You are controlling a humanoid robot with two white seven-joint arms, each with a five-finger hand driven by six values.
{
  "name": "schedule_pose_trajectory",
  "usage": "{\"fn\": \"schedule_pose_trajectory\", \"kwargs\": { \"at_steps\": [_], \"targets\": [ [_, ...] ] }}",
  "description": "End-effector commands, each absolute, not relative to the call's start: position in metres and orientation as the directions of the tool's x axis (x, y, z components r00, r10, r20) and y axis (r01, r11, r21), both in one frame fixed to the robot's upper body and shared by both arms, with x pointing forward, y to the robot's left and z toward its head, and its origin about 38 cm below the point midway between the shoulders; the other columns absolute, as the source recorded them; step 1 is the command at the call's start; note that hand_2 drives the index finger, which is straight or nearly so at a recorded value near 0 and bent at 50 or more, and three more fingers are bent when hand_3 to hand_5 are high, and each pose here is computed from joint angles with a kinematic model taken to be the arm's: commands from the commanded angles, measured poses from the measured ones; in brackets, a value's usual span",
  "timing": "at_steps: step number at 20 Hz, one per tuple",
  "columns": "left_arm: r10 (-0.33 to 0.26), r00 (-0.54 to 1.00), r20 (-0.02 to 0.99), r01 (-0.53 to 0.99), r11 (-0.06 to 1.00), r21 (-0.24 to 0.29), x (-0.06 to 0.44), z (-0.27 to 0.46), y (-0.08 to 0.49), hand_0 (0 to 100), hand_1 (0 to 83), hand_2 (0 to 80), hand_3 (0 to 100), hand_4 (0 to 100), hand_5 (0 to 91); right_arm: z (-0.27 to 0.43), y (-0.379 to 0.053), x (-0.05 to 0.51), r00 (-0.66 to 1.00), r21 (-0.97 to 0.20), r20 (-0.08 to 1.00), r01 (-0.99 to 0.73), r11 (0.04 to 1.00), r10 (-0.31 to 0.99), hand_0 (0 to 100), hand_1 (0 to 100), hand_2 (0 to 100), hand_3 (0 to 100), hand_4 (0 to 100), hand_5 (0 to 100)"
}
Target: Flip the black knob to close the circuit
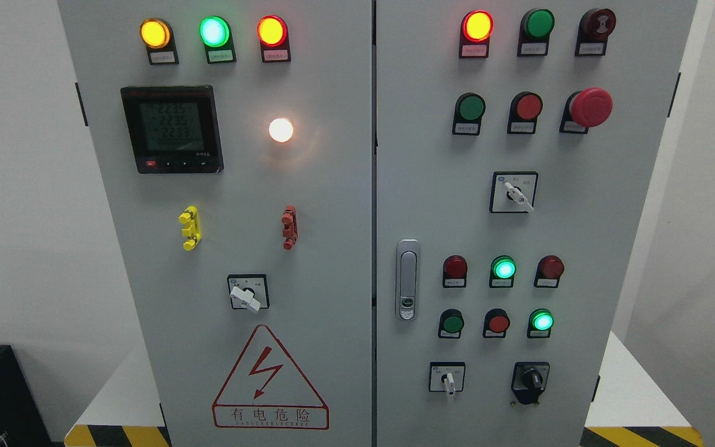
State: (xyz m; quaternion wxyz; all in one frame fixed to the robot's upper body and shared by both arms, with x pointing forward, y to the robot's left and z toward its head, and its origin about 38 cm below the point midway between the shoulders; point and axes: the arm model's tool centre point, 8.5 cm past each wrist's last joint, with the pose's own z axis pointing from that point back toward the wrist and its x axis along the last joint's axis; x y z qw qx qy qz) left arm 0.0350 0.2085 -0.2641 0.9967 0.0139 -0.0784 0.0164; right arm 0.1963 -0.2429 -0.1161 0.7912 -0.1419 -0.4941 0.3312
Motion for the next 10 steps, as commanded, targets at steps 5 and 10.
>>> {"fn": "schedule_pose_trajectory", "kwargs": {
  "at_steps": [5, 10],
  "targets": [
    [0.032, 0.99, 0.135, -0.036, 0.999, 0.026, 0.021, -0.265, 0.209, 12, 55.6, 0.0, 0, 0, 0.0, 0.001, -0.248, 0.265, 0.024, -0.812, 0.558, -0.189, 0.552, 0.83, 0, 0, 83, 100, 79, 76],
    [0.032, 0.99, 0.135, -0.036, 0.999, 0.026, 0.021, -0.265, 0.209, 12, 55.6, 0.0, 0, 0, 0.0, 0.027, -0.252, 0.283, 0.016, -0.872, 0.471, -0.144, 0.468, 0.882, 0, 0, 84, 100, 81, 79]
  ]
}}
